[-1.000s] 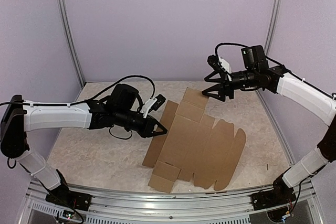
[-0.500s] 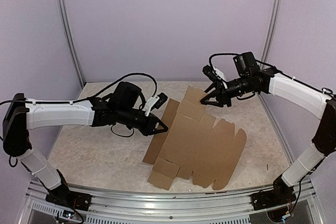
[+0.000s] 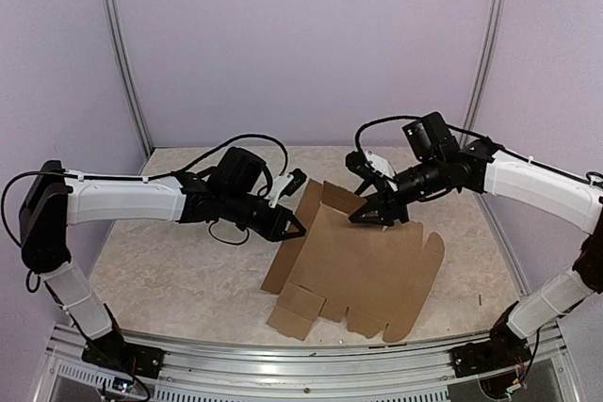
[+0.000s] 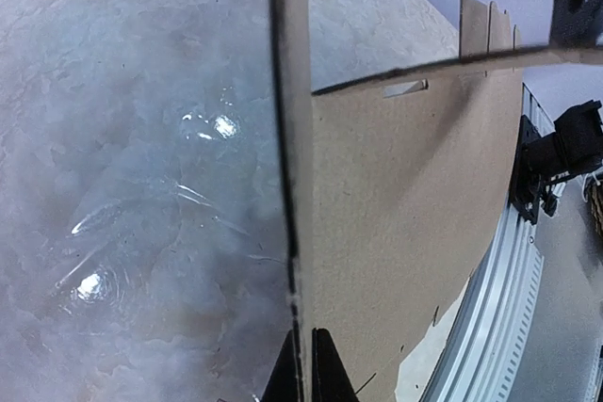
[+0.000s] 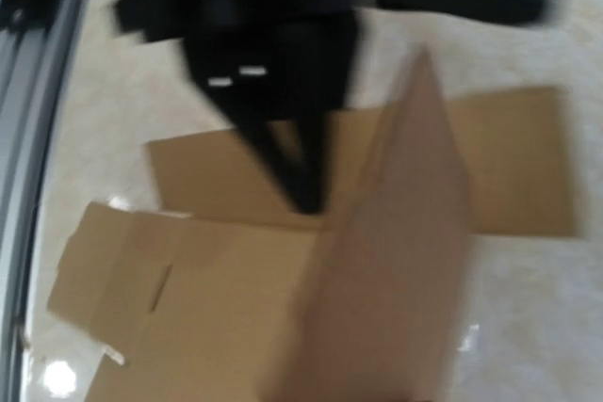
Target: Fold the paper box
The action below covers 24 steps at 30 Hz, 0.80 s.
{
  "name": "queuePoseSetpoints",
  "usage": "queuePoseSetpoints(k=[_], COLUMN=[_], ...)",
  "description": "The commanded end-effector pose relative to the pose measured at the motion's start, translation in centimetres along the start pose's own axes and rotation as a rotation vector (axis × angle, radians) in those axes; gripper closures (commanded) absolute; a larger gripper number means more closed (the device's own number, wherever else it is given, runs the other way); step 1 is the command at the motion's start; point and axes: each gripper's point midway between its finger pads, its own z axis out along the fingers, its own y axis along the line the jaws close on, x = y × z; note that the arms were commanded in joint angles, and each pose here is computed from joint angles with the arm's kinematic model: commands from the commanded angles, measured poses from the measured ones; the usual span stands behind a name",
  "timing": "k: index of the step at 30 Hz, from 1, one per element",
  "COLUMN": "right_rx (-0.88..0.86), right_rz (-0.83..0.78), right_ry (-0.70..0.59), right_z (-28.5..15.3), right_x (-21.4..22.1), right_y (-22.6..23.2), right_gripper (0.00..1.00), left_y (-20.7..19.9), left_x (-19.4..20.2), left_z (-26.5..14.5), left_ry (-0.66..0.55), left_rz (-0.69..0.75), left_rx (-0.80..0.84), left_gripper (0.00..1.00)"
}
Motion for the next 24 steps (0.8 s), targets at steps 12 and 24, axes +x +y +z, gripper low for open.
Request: queuePoseSetpoints(k=[12,24], right_rx=[-0.086,-0.195], right_rz=[-0.080,-0.093], right_ry=[0.194,0.289], right_z=[7.1,11.5], right_x=[9.0,13.1], right_y=[0.2,0.1], right_gripper=[0.45,0.35], left_y=[5.4,8.5], left_x=[0.5,2.5], left_z=[4.3,6.9], left_ry=[0.024,0.056], left_rz=[-0.223,-0.351], left_rx=[0.184,0.268], left_gripper=[0.96,0.92])
